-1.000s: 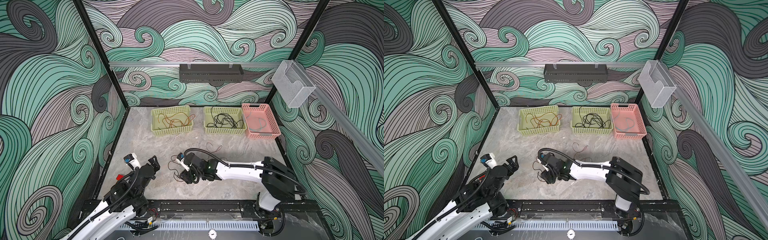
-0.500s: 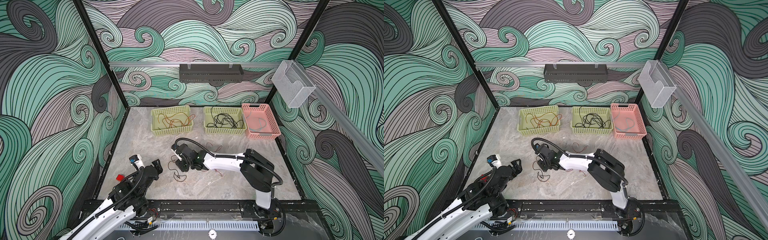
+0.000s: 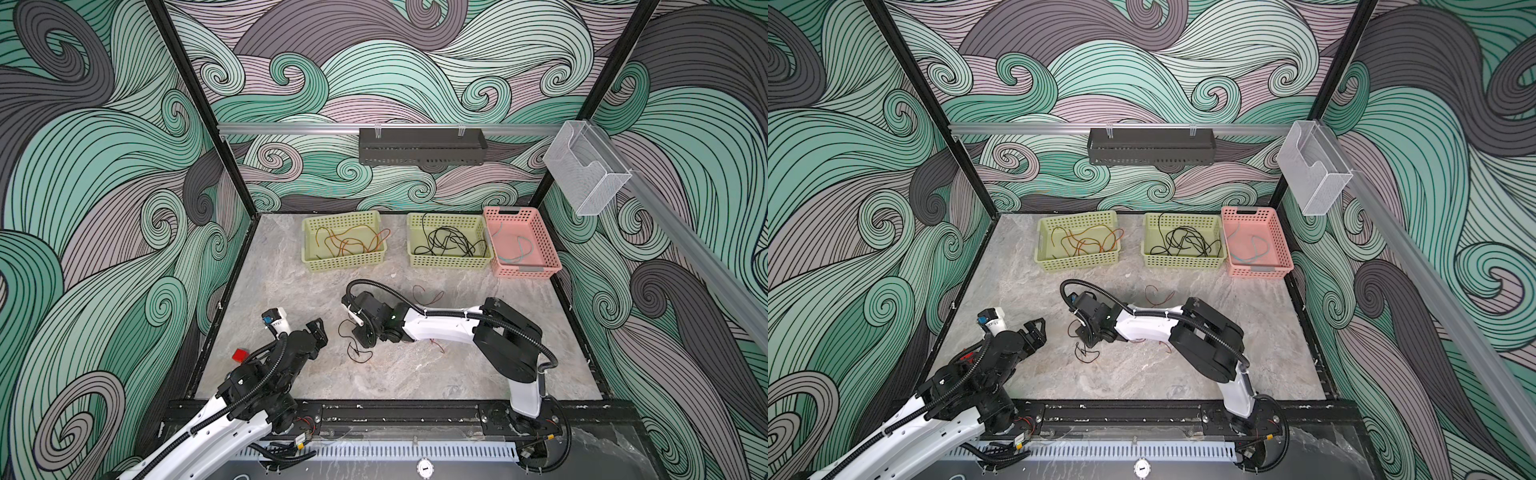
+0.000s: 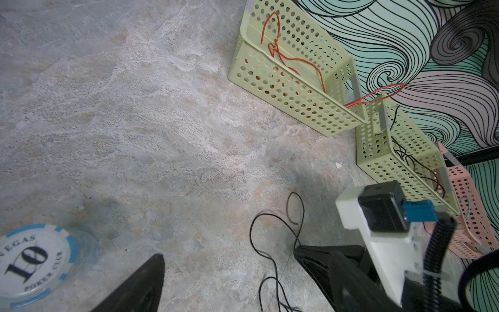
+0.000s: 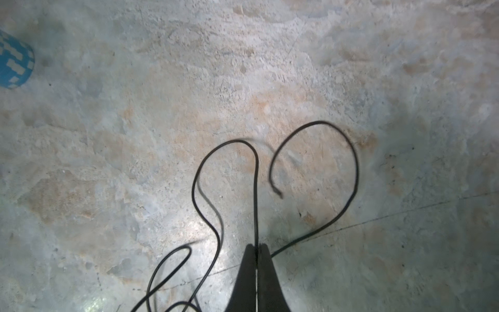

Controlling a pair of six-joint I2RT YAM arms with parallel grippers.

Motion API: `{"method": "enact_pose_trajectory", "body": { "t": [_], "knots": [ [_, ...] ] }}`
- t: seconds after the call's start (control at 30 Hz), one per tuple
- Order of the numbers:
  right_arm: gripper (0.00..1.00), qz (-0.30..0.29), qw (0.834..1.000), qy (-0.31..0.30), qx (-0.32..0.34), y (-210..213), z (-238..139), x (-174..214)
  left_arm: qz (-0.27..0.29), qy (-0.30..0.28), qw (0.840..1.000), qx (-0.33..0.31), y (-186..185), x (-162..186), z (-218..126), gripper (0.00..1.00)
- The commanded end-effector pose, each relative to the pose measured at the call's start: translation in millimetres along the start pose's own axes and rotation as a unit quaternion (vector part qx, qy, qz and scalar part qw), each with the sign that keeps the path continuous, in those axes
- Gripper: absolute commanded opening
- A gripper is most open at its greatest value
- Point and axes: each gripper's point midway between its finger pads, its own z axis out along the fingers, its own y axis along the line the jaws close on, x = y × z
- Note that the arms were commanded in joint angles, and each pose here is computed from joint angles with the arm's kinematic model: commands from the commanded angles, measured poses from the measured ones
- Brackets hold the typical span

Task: Untangle the cables

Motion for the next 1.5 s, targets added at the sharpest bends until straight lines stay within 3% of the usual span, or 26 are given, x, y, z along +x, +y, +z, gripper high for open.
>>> {"method": "enact_pose_trajectory", "body": {
  "t": [0.0, 0.2, 0.5, 0.7, 1.03, 1.23, 1.27, 1.37, 1.47],
  "knots": [
    [0.0, 0.003, 1.0, -0.031, 0.007, -3.0, -25.5, -16.6, 0.008, 0.007, 1.0, 0.018, -9.4, -1.4, -3.3, 0.89],
    [0.0, 0.011, 0.998, -0.058, -0.014, 3.1, -66.3, -20.2, 0.02, 0.023, 0.997, 0.07, -28.3, 7.8, 0.6, 0.82],
    [0.0, 0.034, 0.989, -0.144, -0.021, -0.3, -145.6, -41.3, 0.015, 0.029, 0.995, 0.093, -40.4, 14.9, 8.6, 0.86],
    [0.0, 0.039, 0.978, -0.202, -0.021, -3.3, -195.9, -61.3, 0.043, 0.079, 0.974, 0.207, -90.5, 31.9, 1.7, 0.95],
    [0.0, 0.042, 0.966, -0.25, -0.046, 3.8, -245.6, -75.4, 0.087, 0.137, 0.958, 0.238, -125.6, 45.2, 0.3, 0.94],
    [0.0, 0.046, 0.964, -0.258, -0.05, 5.4, -254.9, -74.3, 0.099, 0.167, 0.945, 0.263, -146.6, 55.2, 2.3, 0.74],
    [0.0, 0.046, 0.964, -0.259, -0.048, 4.5, -255.9, -73.6, 0.104, 0.174, 0.941, 0.27, -149.5, 57.9, 1.6, 0.65],
    [0.0, 0.048, 0.962, -0.264, -0.044, 2.5, -258.5, -73.5, 0.109, 0.183, 0.941, 0.262, -147.5, 62.6, 4.3, 0.27],
    [0.0, 0.045, 0.962, -0.264, -0.041, 1.6, -259.5, -73.3, 0.107, 0.179, 0.947, 0.245, -140.5, 61.1, 6.9, 0.0]
  ]
}}
